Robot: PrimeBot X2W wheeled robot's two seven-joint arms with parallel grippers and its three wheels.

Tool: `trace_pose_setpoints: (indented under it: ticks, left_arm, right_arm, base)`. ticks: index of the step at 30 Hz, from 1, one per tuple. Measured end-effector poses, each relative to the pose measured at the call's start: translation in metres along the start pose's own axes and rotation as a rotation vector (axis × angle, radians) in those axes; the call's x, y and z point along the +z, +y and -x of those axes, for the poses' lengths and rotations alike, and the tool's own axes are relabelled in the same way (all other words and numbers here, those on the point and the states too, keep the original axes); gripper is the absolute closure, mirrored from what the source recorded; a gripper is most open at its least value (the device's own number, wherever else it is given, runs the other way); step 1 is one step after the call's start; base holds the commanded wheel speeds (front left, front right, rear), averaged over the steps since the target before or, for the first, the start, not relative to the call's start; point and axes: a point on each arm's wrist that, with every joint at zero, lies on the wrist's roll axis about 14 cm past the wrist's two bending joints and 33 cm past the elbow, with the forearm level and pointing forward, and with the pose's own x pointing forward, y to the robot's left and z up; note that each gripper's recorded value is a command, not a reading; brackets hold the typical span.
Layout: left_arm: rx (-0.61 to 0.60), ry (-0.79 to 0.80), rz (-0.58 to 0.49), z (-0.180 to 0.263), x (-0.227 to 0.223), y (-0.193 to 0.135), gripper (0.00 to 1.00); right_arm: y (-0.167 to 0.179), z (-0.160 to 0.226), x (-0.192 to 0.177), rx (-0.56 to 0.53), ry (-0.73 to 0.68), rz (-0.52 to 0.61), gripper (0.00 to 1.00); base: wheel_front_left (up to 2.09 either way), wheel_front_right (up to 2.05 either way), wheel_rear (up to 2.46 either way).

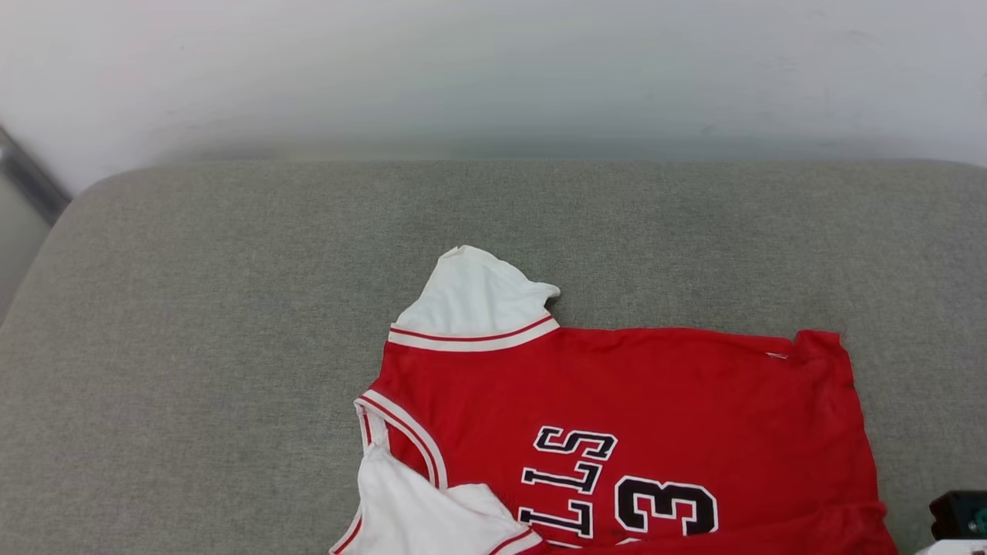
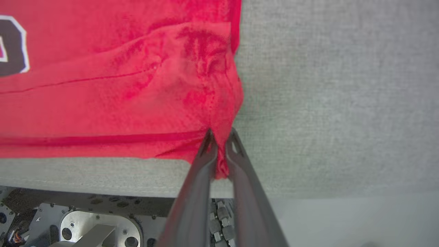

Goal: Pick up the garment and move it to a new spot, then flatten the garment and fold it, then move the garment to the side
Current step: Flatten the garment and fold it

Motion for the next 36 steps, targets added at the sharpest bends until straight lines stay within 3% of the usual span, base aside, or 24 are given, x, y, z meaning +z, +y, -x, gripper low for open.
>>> trace_pose_setpoints:
  ticks: [1,6,11,20,27,36]
  left_arm:
    - [0.005,0.000,-0.002,-0.001,0.000,0.002,0.00]
    - [0.021,-0.076,-0.011,-0.003,0.015,0.007,0.00]
    - [0.046,-0.257,-0.015,-0.001,0.053,0.012,0.00]
    - [0.129,-0.671,-0.057,0.025,0.142,0.022,0.00]
    - [0.164,-0.885,-0.020,0.052,0.194,0.014,0.00]
    - [0.062,-0.935,-0.069,0.043,0.213,-0.007,0.00]
  right_arm:
    - [0.001,-0.001,0.003,0.003,-0.015,-0.001,0.00]
    - [0.002,0.000,0.021,0.008,-0.100,-0.002,0.00]
    - [0.004,0.012,0.058,0.017,-0.263,0.001,0.00]
    - [0.029,0.059,0.132,0.087,-0.669,0.032,0.00]
    - [0.034,0.091,0.157,0.094,-0.925,-0.033,0.00]
    - [0.043,0.098,0.162,0.107,-1.035,-0.034,0.00]
  base:
    - [0.00,0.00,0.00]
    - [0.00,0.00,0.00]
    - [0.00,0.00,0.00]
    - [0.00,0.00,0.00]
    - [0.00,0.00,0.00]
    - [0.00,0.00,0.00]
